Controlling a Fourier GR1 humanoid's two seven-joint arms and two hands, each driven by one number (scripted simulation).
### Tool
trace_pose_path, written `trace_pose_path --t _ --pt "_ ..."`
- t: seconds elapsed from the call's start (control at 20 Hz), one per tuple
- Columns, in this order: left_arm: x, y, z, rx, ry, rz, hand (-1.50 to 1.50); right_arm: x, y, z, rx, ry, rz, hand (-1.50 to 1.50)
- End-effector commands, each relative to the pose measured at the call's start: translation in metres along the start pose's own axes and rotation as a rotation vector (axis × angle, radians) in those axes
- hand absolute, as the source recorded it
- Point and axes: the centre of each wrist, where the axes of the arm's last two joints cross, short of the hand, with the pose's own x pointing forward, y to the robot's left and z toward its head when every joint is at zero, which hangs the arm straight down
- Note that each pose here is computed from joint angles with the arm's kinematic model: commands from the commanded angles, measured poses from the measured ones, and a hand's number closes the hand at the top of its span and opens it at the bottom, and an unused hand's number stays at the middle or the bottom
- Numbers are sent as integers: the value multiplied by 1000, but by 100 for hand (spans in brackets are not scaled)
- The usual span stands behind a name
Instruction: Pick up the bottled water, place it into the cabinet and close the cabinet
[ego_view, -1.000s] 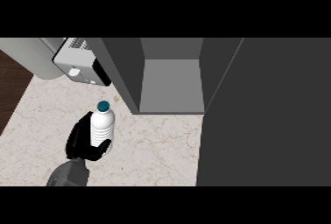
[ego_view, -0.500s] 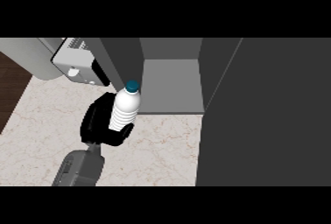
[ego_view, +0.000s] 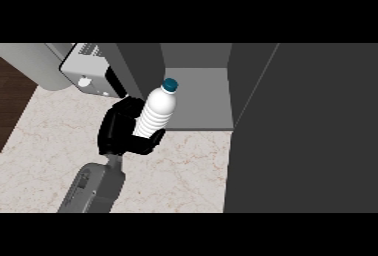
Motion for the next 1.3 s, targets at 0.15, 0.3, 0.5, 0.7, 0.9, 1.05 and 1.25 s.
trace_pose_path --t 0.15,0.3,0.5,0.7,0.9,1.05,1.25 --pt "33 -70 -51 -80 -96 -145 150 0 4 -3 16 1 -8 -150" --pt "36 -69 -54 -57 -115 -194 150 -13 -4 -3 26 8 1 -150" --pt "38 -90 -55 -17 -118 -243 150 -7 4 -7 47 -5 -32 -150" --pt "51 -71 -66 54 -138 -313 150 -13 -1 -11 39 16 -32 -150" --pt "41 -77 -63 95 -135 -379 150 -16 0 -10 67 24 -42 -150" --pt "40 -67 -66 133 -126 -422 150 -12 1 -12 85 21 -35 -150" --pt "39 -55 -66 173 -137 -489 150 -7 4 -19 91 3 -43 -150"
